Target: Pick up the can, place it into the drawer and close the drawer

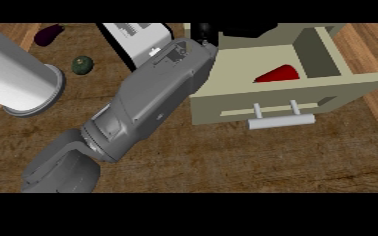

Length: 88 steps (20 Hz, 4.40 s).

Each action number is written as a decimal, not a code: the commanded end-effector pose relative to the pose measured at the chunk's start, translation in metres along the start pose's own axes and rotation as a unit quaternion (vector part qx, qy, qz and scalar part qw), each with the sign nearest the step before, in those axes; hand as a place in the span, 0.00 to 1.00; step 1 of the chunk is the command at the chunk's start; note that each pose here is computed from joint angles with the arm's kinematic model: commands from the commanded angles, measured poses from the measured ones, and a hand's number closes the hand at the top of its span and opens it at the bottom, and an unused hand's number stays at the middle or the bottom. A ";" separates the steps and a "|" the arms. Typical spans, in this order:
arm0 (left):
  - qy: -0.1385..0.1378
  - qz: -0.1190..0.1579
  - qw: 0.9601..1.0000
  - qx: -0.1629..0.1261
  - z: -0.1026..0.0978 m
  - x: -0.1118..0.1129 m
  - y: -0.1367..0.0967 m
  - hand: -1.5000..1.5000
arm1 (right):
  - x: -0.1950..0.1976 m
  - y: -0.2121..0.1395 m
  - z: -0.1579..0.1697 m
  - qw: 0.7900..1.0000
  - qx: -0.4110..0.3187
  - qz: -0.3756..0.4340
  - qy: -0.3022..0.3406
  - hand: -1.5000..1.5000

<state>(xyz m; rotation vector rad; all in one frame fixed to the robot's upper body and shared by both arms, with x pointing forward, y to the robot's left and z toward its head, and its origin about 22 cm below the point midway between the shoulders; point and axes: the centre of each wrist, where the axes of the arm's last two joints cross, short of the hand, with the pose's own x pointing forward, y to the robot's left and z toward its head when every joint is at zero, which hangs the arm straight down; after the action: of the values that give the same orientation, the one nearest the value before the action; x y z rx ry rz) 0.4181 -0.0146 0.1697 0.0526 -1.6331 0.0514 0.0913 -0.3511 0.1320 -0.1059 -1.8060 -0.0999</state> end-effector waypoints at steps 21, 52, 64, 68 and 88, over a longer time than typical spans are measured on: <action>-0.061 0.045 0.997 -0.005 0.001 0.012 -0.007 0.00 | 0.045 0.030 -0.035 0.957 0.079 0.229 -0.159 0.00; -0.040 0.039 0.998 0.021 -0.011 0.040 0.038 0.00 | -0.084 0.187 -0.206 0.782 0.179 0.574 -0.162 0.00; -0.035 0.034 0.998 0.036 -0.007 0.038 0.089 0.00 | -0.154 0.198 -0.253 0.763 0.147 0.619 -0.115 0.00; -0.038 0.035 0.998 0.028 -0.007 0.039 0.108 0.00 | -0.177 0.189 -0.252 0.751 0.119 0.640 -0.116 0.00; -0.040 0.036 0.998 0.033 0.005 0.062 0.134 0.00 | -0.136 0.201 -0.318 0.743 0.026 0.648 -0.164 0.00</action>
<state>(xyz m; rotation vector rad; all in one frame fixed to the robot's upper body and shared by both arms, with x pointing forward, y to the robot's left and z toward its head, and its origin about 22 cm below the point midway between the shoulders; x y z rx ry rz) 0.4007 0.1087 0.2248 0.0434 -1.7248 0.1631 0.4471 -0.2009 0.0633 -1.3503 -1.6805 1.0449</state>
